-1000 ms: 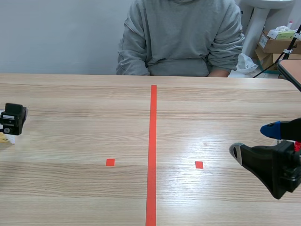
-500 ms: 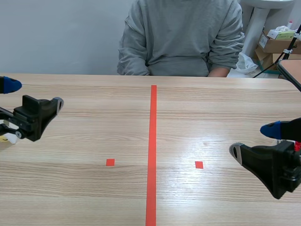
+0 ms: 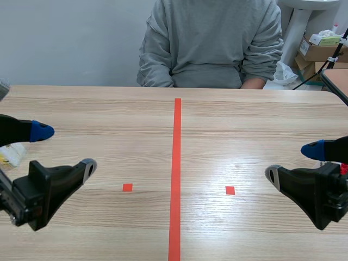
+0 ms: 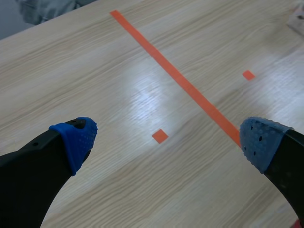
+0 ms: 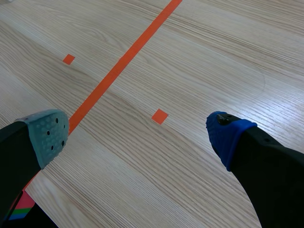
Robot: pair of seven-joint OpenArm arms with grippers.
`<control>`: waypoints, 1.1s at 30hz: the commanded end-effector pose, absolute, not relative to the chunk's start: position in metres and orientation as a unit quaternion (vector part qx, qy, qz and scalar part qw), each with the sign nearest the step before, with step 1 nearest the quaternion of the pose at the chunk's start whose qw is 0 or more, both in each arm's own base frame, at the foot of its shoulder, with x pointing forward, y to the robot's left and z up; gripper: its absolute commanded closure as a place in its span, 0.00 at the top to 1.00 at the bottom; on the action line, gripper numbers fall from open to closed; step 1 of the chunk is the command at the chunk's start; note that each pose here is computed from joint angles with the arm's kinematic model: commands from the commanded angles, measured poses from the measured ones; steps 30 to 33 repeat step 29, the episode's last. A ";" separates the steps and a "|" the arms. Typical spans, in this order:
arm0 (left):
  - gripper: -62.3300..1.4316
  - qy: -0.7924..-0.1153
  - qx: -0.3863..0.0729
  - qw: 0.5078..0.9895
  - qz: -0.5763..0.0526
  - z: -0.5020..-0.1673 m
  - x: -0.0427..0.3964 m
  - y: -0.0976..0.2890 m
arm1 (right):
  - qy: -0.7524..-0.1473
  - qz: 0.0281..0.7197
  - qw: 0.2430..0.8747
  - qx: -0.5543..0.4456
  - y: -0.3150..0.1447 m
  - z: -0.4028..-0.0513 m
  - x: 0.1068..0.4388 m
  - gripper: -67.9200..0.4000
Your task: Do the leaf sorting experiment
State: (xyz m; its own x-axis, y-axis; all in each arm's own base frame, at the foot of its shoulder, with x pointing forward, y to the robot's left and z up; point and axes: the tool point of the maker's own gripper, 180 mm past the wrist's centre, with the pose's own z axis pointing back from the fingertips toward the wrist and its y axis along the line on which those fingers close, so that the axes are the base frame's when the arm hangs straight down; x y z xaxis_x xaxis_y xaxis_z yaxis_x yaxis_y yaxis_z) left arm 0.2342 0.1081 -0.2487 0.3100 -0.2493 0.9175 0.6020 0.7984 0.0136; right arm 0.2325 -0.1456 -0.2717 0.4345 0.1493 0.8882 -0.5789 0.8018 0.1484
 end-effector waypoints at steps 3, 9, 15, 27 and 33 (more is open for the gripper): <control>1.00 -0.523 -0.181 0.790 -0.265 -0.249 0.228 0.106 | -0.499 0.235 0.804 0.224 -0.143 -0.259 0.237 0.87; 1.00 -0.515 -0.184 0.795 -0.262 -0.252 0.223 0.106 | -0.498 0.235 0.804 0.224 -0.143 -0.259 0.237 0.87; 1.00 -0.516 -0.185 0.794 -0.261 -0.252 0.223 0.106 | -0.499 0.235 0.804 0.224 -0.143 -0.259 0.237 0.87; 1.00 -0.515 -0.185 0.795 -0.261 -0.252 0.223 0.106 | -0.499 0.235 0.804 0.224 -0.142 -0.259 0.237 0.87; 1.00 -0.515 -0.185 0.795 -0.262 -0.253 0.223 0.106 | -0.499 0.235 0.804 0.224 -0.142 -0.259 0.237 0.87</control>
